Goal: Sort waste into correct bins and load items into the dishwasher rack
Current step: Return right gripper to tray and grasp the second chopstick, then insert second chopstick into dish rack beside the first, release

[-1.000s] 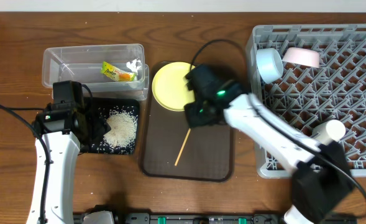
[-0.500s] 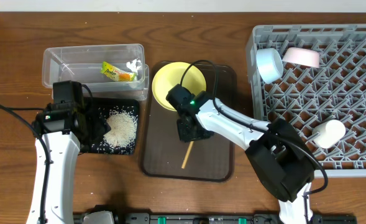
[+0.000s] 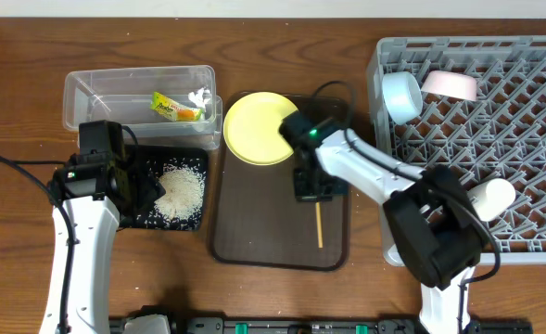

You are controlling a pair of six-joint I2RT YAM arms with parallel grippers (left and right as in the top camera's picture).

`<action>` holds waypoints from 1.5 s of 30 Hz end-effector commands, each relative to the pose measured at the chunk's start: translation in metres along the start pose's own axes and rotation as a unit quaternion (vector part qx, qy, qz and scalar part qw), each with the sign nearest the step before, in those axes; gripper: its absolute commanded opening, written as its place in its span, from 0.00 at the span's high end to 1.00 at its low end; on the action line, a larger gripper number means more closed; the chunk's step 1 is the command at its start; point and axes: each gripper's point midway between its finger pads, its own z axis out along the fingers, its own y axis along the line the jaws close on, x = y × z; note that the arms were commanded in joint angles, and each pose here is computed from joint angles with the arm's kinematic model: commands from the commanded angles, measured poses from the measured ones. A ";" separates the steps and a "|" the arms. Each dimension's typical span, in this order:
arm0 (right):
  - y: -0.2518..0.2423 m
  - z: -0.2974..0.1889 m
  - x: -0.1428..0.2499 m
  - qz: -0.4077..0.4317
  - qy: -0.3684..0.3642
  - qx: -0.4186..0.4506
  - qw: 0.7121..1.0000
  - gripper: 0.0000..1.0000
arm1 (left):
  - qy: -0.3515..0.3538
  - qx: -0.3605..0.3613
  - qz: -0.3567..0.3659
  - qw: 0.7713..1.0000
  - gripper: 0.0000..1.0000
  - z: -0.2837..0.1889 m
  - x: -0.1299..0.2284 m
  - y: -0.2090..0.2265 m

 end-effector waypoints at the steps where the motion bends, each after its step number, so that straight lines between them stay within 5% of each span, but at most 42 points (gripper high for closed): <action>1: -0.017 -0.034 -0.015 -0.015 -0.042 -0.016 0.999 0.99 | -0.004 -0.001 -0.006 1.000 0.16 -0.002 -0.002 0.001; 15: -0.120 -0.181 -0.028 -0.068 -0.228 -0.043 0.970 0.99 | -0.004 -0.001 -0.006 1.000 0.16 -0.002 -0.002 0.001; 36: -0.163 -0.098 -0.026 -0.024 -0.089 -0.007 0.996 0.94 | -0.004 -0.001 -0.006 1.000 0.15 -0.002 -0.002 0.002; 45: -0.163 -0.099 -0.031 -0.022 -0.098 -0.008 0.995 0.68 | -0.004 -0.001 -0.006 1.000 0.16 -0.002 -0.002 0.002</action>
